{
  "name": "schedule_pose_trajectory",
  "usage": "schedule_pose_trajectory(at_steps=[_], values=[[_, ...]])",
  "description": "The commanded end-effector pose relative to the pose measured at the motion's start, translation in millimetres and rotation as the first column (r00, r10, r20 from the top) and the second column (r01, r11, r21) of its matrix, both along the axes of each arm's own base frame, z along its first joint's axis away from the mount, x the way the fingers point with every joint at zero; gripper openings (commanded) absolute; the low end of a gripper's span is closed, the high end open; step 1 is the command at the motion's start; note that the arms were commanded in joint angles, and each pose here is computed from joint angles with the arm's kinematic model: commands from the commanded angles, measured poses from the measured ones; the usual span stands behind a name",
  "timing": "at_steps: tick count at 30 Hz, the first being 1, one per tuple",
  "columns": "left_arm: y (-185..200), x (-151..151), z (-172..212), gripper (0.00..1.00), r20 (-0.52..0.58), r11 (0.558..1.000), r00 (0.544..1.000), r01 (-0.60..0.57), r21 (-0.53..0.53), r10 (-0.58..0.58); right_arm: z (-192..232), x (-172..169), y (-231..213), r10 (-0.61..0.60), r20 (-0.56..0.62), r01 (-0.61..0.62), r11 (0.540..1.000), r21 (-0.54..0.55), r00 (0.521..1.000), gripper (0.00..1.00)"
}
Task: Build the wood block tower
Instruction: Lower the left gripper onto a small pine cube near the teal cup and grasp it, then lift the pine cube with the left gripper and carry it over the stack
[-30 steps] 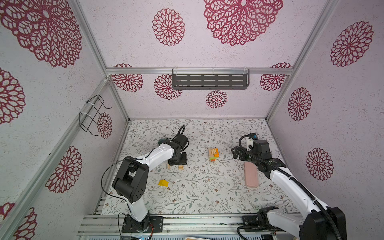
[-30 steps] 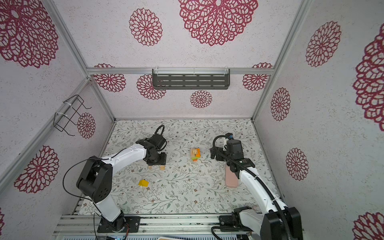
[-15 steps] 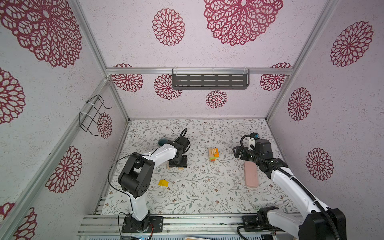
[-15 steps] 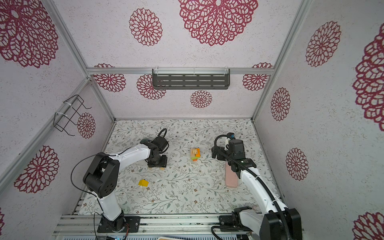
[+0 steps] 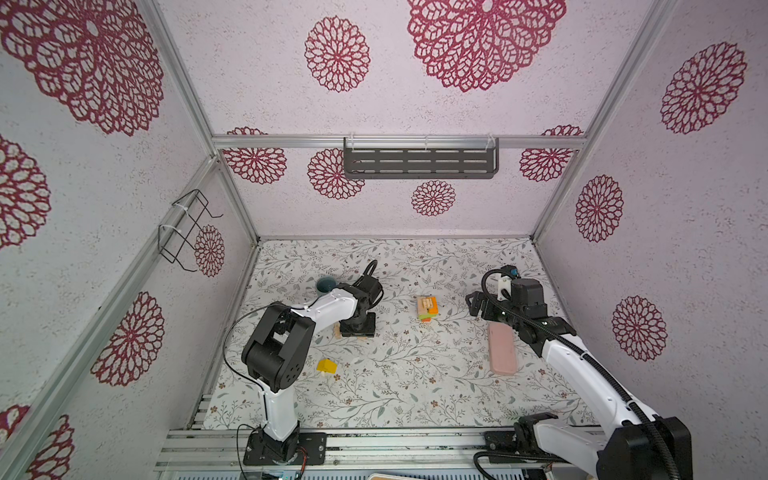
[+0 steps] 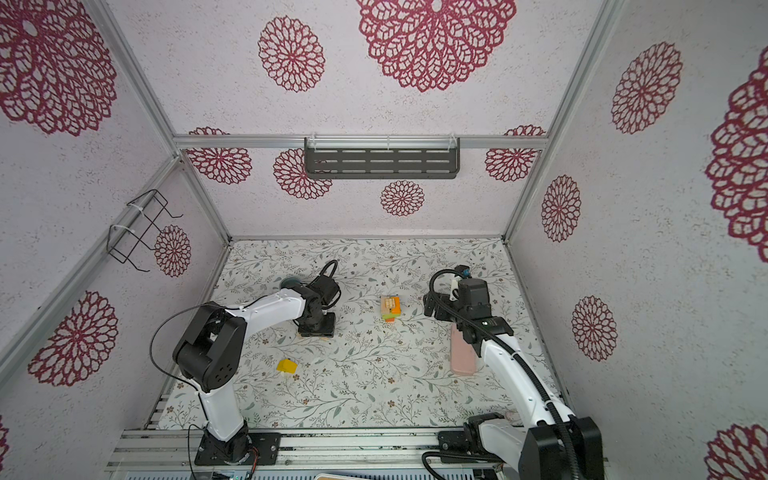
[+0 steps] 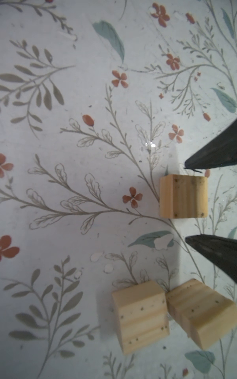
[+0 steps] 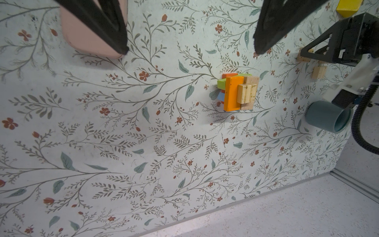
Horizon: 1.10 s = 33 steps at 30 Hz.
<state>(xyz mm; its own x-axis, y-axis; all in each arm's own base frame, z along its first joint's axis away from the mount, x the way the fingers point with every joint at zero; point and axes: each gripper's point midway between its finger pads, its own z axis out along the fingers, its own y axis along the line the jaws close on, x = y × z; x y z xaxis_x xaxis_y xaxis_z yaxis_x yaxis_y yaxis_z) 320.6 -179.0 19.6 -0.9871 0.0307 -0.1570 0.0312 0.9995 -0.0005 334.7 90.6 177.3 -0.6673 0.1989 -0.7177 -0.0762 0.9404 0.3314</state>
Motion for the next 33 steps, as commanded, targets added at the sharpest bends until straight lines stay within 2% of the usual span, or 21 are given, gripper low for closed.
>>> schedule_pose_trajectory(at_steps=[1,7,11,19,33], values=[[-7,8,2,0.51,0.023,1.0,1.0,0.002,-0.008,-0.002,13,1,-1,0.009,0.049,-0.009,1.0,0.001,0.999,0.99],[-12,9,2,0.35,0.02,1.0,1.0,0.008,-0.019,-0.008,14,-1,-2,0.006,0.05,-0.007,1.0,0.001,0.999,0.99],[-12,8,6,0.3,0.022,1.0,1.0,0.011,-0.018,-0.011,14,-1,-3,0.004,0.05,-0.004,1.0,0.001,0.999,0.99],[-16,13,31,0.3,0.044,0.999,0.999,0.027,-0.03,-0.025,14,-2,-3,-0.004,0.049,0.003,1.0,0.008,0.999,0.99],[-49,42,86,0.3,0.099,0.994,0.993,0.074,-0.075,-0.066,-5,-13,-15,-0.062,-0.011,0.063,0.998,0.027,0.998,0.99]])
